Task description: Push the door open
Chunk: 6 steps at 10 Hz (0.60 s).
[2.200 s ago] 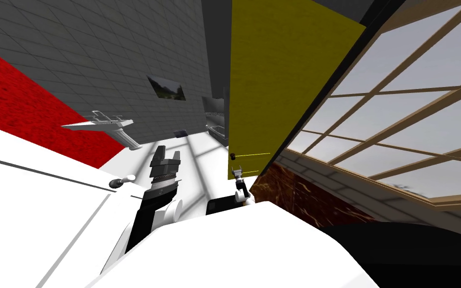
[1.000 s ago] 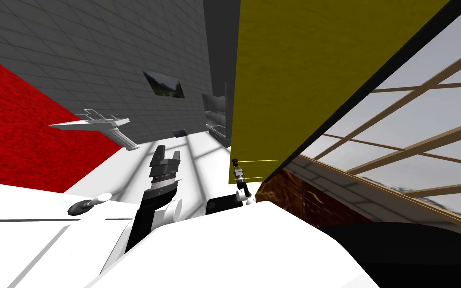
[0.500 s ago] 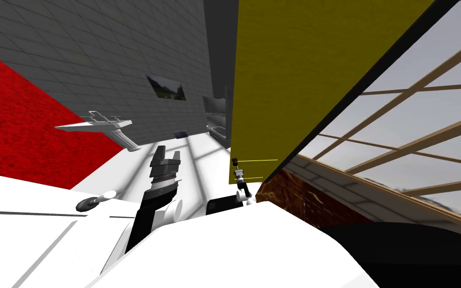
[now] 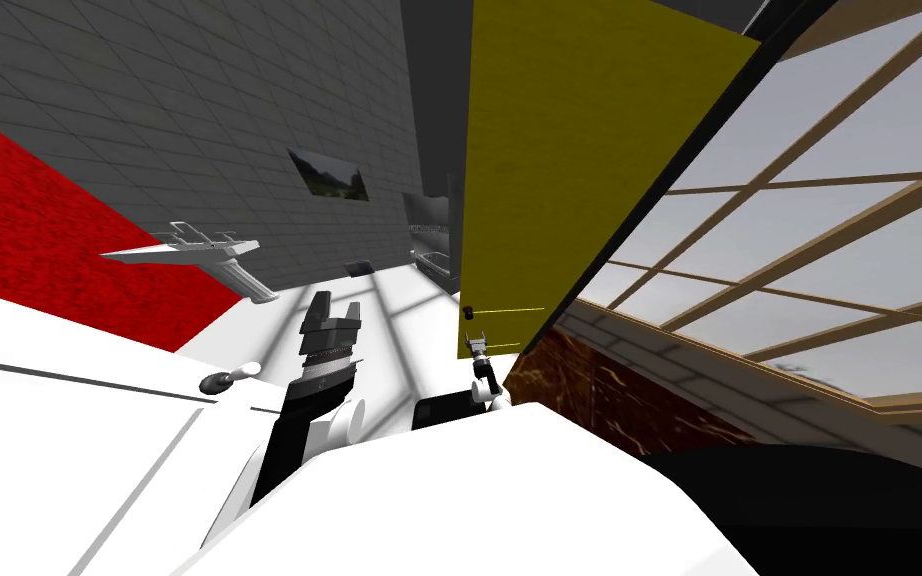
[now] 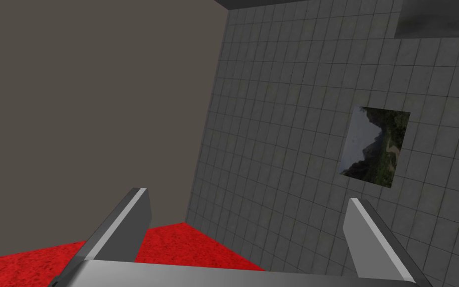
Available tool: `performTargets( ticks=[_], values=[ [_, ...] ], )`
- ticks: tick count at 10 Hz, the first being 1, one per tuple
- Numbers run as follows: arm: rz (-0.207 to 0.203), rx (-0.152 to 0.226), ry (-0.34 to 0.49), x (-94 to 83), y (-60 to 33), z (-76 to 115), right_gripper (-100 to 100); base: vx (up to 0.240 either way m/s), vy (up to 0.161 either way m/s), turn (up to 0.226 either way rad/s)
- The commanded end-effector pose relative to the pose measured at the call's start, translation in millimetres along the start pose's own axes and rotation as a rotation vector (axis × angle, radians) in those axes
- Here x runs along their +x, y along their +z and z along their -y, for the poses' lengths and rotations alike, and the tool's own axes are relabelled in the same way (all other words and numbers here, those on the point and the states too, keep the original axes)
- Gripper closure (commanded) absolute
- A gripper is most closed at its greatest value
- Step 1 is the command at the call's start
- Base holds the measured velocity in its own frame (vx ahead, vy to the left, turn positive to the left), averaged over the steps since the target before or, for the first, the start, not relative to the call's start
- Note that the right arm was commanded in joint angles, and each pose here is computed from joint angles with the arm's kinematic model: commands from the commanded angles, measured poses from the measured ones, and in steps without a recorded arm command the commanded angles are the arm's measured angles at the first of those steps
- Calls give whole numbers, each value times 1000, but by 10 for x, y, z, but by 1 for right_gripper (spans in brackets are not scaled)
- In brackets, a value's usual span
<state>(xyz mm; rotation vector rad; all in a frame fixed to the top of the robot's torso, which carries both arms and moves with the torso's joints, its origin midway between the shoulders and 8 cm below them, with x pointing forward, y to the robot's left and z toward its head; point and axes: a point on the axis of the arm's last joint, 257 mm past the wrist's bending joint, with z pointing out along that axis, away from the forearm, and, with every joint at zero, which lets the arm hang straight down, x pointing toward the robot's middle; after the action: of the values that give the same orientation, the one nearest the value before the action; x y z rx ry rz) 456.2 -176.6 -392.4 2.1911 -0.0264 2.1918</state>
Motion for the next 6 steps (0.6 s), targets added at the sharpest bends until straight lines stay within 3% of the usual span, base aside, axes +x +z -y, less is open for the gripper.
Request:
performTargets(
  ticks=[1, 2, 6],
  values=[
    [0, 0, 0, 0, 0, 0, -100, -72, 26, -5],
    [-3, -5, -27, -11, 2, -157, -100, 76, 5, 30],
    [-12, -15, -47, -12, -3, -324, -100, 205, 11, 24]
  ],
)
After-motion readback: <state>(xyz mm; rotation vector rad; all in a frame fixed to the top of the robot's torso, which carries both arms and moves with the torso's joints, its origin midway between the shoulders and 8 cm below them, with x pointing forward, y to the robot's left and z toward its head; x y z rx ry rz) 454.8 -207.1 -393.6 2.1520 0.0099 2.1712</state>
